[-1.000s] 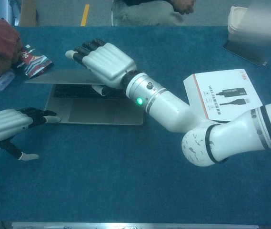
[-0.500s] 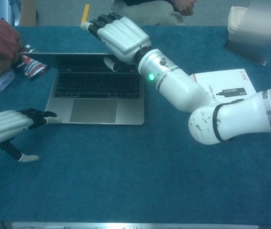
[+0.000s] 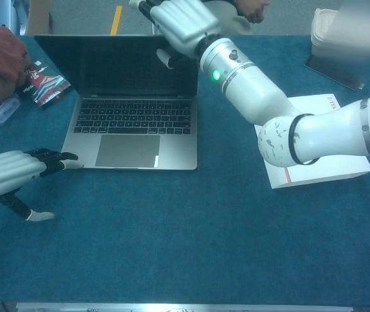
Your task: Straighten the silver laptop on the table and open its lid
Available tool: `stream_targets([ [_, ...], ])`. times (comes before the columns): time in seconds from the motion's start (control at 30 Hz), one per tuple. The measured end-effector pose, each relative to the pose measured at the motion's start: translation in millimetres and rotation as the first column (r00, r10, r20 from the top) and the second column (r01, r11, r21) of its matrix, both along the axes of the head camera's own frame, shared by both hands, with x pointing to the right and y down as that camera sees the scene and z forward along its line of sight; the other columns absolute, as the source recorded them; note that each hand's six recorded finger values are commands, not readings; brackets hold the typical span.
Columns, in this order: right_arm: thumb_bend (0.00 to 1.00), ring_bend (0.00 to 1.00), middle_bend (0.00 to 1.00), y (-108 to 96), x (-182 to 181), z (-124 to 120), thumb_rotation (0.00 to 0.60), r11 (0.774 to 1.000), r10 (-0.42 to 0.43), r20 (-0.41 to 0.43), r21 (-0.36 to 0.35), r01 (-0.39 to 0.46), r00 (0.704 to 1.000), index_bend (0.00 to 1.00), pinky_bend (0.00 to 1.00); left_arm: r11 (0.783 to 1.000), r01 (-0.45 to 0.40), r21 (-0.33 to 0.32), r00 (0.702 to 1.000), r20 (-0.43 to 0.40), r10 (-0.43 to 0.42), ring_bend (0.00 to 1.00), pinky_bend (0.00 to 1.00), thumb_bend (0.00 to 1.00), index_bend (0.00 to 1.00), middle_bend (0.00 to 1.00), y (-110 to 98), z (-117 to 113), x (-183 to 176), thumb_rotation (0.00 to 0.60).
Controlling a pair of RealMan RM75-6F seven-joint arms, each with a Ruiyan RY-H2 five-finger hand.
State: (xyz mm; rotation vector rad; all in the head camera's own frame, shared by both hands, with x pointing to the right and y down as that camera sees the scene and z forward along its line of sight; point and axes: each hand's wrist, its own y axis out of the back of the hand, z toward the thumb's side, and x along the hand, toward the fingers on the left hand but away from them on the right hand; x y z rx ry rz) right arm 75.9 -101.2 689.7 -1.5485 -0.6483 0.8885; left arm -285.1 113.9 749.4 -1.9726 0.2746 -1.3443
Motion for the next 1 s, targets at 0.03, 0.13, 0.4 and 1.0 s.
stream_targets([
  [0.03, 0.39, 0.01, 0.10, -3.1, 1.5, -0.3, 0.600, 1.000, 0.006, -0.004, 0.003, -0.006, 1.000, 0.02, 0.08, 1.000, 0.000, 0.000, 1.000, 0.001, 0.000, 0.00, 0.00, 0.20, 0.03, 0.00, 0.0, 0.1, -0.1, 0.398],
  [0.13, 0.39, 0.01, 0.10, -12.8, 6.3, -0.9, 0.600, 1.000, 0.029, -0.013, 0.012, -0.028, 1.000, 0.02, 0.08, 1.000, -0.001, -0.002, 1.000, 0.003, 0.001, 0.00, 0.00, 0.20, 0.03, 0.00, 0.4, 0.5, 0.0, 0.395],
  [0.4, 0.39, 0.01, 0.10, -35.5, 19.1, -0.8, 0.600, 0.996, 0.079, -0.042, 0.042, -0.077, 0.996, 0.02, 0.08, 1.000, -0.002, -0.001, 1.000, 0.002, 0.002, 0.00, 0.00, 0.20, 0.03, 0.00, 1.6, -0.3, 0.6, 0.393],
  [1.0, 0.39, 0.01, 0.10, -80.8, 49.3, -2.6, 0.600, 0.979, 0.191, -0.090, 0.091, -0.183, 0.977, 0.02, 0.08, 1.000, -0.005, 0.001, 1.000, 0.013, 0.005, 0.00, 0.00, 0.20, 0.03, 0.00, 2.5, -2.4, 1.1, 0.394],
])
